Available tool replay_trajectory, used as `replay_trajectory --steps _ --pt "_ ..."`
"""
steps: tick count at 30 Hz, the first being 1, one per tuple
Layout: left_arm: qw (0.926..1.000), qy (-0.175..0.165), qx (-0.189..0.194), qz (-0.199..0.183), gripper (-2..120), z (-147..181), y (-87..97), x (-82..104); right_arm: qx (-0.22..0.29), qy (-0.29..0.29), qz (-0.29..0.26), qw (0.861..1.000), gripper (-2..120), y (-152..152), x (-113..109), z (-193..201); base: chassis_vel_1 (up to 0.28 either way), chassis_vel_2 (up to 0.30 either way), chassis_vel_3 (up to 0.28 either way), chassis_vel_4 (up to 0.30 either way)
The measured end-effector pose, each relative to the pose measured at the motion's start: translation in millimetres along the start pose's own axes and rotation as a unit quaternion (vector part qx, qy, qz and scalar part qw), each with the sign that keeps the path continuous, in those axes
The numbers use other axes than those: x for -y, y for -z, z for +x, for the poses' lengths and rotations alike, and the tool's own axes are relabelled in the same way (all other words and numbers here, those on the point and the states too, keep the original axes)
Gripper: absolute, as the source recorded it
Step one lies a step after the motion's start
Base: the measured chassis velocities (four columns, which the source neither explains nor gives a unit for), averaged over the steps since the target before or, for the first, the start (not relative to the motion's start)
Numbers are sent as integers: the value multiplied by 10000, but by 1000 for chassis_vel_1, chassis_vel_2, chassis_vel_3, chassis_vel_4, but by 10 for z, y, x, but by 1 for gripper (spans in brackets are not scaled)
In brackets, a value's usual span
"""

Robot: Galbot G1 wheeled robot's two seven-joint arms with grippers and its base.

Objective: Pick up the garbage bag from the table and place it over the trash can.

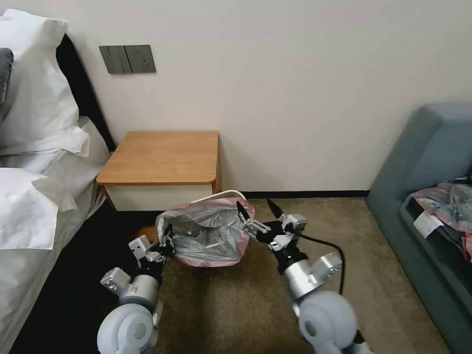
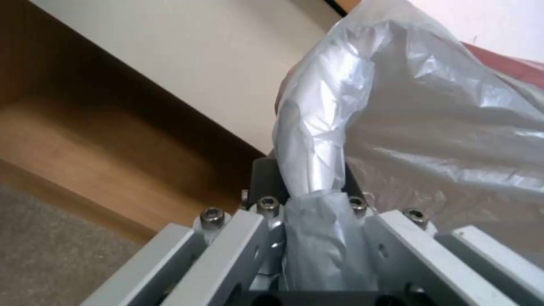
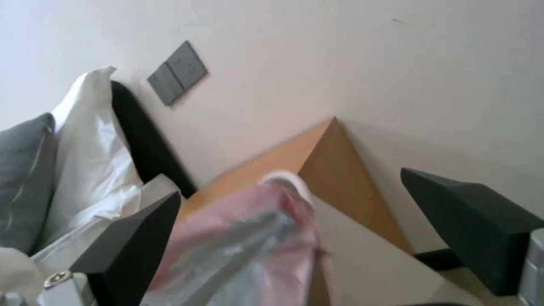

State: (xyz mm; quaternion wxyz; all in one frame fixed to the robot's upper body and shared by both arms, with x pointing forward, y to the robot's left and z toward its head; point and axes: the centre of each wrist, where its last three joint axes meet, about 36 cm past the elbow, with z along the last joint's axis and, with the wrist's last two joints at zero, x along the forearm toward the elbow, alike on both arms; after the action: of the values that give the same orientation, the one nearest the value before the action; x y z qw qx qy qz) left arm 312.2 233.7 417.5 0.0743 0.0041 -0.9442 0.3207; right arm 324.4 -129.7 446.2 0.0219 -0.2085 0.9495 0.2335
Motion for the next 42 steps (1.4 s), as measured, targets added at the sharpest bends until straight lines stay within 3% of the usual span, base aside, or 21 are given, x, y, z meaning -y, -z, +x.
replay_trajectory --steps 7,22,27,31,42 --pt "9998 -57 -16 180 3 6 -2 53 17 -118 -55 9999 96 -16 25 -3 0 0 0 0" --pt "9997 -41 -71 227 3 13 -20 81 277 10 260 9993 36 -64 99 21 0 0 0 0" --pt "9997 -34 -98 217 3 9 -26 72 285 53 325 9991 23 -72 103 20 0 0 0 0" --pt "9997 -53 -103 207 3 4 -22 75 290 67 334 9990 3 -69 105 12 0 0 0 0" --pt "9997 -79 -132 177 3 14 -40 64 330 106 346 9988 0 -30 102 -12 0 0 0 0"
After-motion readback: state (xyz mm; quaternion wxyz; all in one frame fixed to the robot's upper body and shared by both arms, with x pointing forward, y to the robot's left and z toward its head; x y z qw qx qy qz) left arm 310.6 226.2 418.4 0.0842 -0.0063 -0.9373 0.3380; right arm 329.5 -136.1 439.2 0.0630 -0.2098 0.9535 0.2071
